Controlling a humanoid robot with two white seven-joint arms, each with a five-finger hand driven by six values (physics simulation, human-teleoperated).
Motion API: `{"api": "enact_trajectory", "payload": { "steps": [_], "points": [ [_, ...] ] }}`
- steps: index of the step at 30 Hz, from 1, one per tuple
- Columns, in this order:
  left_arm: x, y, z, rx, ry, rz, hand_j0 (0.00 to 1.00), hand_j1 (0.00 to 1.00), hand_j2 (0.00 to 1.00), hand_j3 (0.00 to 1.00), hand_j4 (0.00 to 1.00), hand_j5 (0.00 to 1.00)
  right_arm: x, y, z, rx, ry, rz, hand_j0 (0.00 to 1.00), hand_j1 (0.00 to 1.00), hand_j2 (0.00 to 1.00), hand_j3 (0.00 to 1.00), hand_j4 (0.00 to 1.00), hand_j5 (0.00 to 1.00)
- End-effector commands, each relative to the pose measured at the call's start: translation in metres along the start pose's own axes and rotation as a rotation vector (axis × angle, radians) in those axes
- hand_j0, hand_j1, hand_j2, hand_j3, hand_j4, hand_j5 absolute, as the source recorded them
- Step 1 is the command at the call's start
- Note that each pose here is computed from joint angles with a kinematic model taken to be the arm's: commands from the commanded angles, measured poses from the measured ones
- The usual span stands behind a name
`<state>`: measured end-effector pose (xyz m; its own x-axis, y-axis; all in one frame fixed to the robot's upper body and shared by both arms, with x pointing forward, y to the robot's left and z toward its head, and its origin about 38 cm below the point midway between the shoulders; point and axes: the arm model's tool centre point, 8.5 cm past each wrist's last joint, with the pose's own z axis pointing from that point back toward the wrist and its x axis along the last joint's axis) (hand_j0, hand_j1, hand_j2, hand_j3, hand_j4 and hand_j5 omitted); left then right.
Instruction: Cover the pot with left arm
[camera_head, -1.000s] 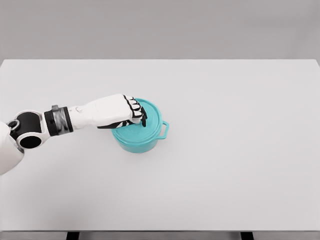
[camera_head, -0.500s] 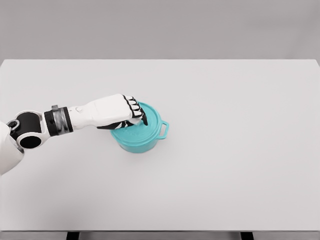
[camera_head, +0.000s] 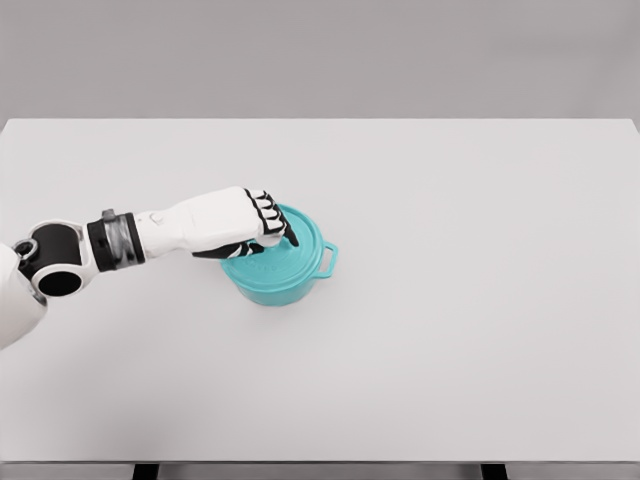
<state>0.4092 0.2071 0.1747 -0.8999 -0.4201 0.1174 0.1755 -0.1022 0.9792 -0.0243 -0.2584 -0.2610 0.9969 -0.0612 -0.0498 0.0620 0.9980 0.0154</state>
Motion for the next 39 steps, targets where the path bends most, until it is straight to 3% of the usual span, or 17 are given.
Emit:
{"api": "enact_trajectory", "payload": {
  "steps": [1, 39],
  "points": [
    [-0.001, 0.001, 0.001, 0.005, 0.002, 0.004, 0.68, 0.68, 0.68, 0.68, 0.68, 0.68, 0.000, 0.000, 0.000, 0.000, 0.000, 0.000, 1.00, 1.00, 1.00, 1.00, 1.00, 1.00],
    [-0.007, 0.013, 0.012, 0.011, 0.025, -0.021, 0.72, 0.72, 0.72, 0.72, 0.72, 0.72, 0.000, 0.000, 0.000, 0.000, 0.000, 0.000, 1.00, 1.00, 1.00, 1.00, 1.00, 1.00]
  ]
}}
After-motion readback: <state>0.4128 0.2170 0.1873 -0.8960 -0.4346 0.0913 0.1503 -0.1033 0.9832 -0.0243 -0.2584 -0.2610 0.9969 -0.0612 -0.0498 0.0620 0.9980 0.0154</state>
